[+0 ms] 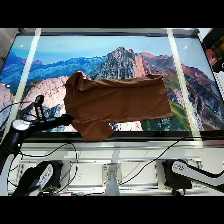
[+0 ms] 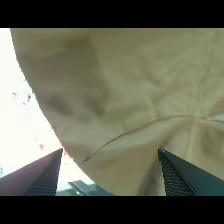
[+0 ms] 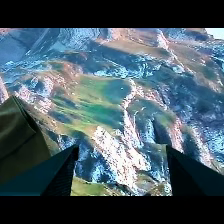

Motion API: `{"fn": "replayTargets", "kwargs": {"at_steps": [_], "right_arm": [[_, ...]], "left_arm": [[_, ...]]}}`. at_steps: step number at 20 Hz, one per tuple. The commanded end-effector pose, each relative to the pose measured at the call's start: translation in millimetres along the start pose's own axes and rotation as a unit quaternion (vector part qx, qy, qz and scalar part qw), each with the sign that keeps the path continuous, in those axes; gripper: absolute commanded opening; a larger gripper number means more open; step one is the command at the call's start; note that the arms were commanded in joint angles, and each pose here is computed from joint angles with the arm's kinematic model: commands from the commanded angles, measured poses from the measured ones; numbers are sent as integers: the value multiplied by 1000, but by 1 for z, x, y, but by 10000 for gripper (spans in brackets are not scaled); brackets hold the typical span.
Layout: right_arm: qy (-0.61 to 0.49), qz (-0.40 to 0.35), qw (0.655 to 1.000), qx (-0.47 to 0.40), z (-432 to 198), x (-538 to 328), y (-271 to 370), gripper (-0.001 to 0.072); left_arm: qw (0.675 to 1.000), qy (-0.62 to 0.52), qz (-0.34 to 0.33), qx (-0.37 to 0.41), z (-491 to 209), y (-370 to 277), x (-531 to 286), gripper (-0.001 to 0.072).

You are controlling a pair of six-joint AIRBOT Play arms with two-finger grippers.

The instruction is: Fold the clothes and pants, and hang the long-sleeved shirts on hangers.

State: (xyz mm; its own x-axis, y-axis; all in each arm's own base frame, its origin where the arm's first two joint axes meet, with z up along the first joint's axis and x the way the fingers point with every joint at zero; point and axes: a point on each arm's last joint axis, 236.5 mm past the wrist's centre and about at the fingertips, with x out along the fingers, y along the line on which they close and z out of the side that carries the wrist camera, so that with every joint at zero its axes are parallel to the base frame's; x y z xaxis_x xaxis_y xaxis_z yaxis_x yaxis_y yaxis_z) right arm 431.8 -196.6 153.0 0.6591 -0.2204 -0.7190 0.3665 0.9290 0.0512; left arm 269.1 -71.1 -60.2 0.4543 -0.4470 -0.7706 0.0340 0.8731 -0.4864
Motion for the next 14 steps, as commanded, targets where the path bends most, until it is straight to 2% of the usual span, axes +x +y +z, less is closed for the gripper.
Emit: {"fn": "replayTargets", "kwargs": {"at_steps": [1, 6, 8, 12, 13, 14], "right_arm": [[2, 1, 1000, 6, -1, 0, -2, 606], [2, 2, 1000, 6, -1, 0, -2, 605], [3, 2, 1000, 6, -1, 0, -2, 606], [11, 2, 1000, 6, -5, 0, -2, 605], [15, 3, 1000, 6, -7, -1, -2, 605], [17, 3, 1000, 6, -8, 0, -2, 605]], "left_arm": [[999, 8, 18, -31, -10, 18, 15, 687], [995, 58, 2, -84, -31, 22, 36, 686], [995, 65, -2, -80, -34, 23, 39, 635], [996, 54, -17, -73, -28, 17, 40, 629], [996, 54, -17, -73, -29, 17, 40, 579], [996, 54, -17, -73, -28, 17, 40, 571]]}}
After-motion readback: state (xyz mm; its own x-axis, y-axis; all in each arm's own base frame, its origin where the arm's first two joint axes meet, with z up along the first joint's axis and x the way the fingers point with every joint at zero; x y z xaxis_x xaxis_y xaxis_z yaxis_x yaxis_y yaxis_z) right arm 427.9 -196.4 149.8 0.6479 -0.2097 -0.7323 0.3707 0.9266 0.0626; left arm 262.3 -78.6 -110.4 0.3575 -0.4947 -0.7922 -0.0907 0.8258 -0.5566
